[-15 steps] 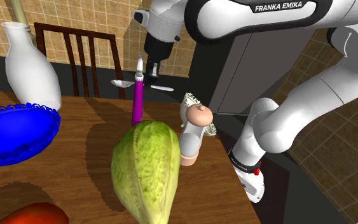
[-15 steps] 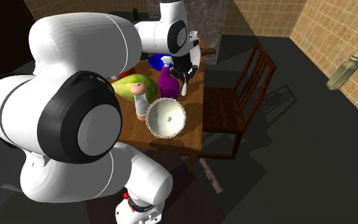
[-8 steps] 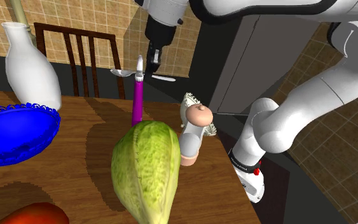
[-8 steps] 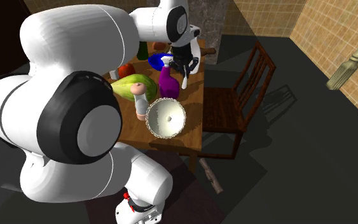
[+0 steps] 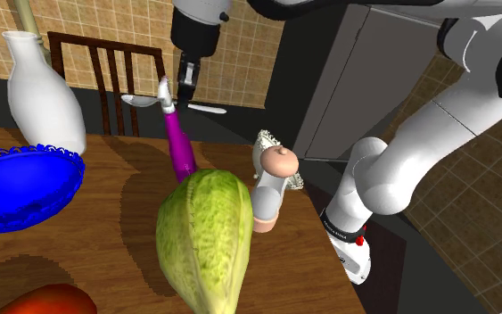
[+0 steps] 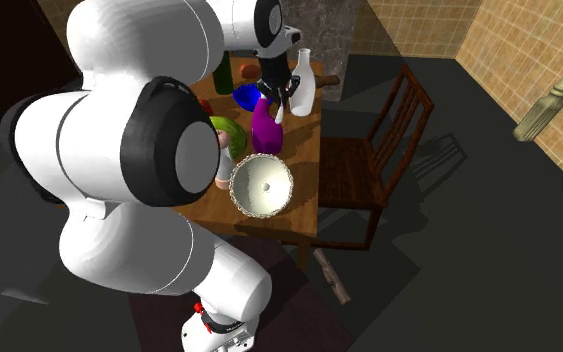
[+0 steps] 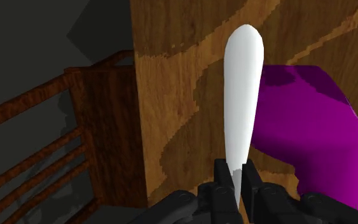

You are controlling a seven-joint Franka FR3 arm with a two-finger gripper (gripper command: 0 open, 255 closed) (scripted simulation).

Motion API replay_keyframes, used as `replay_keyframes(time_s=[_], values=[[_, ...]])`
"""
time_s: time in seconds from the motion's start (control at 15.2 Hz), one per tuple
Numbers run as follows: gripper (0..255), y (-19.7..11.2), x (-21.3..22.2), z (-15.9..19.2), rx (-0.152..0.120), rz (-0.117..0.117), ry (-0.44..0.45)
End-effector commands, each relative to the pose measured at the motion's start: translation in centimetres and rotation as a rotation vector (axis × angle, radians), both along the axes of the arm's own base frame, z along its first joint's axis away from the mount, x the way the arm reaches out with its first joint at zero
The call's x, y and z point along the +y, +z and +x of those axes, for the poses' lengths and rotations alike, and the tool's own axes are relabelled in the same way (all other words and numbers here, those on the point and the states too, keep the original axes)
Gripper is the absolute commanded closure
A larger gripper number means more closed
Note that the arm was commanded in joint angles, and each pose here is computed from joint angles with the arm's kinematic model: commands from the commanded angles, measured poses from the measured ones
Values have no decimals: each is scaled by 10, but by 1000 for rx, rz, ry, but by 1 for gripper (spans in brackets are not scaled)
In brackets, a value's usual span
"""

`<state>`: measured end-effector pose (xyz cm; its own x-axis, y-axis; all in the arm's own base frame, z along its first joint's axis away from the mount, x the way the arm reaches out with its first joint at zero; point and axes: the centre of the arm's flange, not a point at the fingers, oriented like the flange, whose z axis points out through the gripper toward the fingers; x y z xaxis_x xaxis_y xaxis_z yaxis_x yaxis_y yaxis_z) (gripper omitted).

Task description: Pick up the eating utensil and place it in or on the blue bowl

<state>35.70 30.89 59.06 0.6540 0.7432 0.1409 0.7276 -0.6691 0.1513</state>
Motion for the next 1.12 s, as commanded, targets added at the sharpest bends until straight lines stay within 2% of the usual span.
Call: replay_keyframes(time_s=[0.0,1.06], values=[[255,3,26,7,0,1,-1],[255,10,234,42,0,1,-1]])
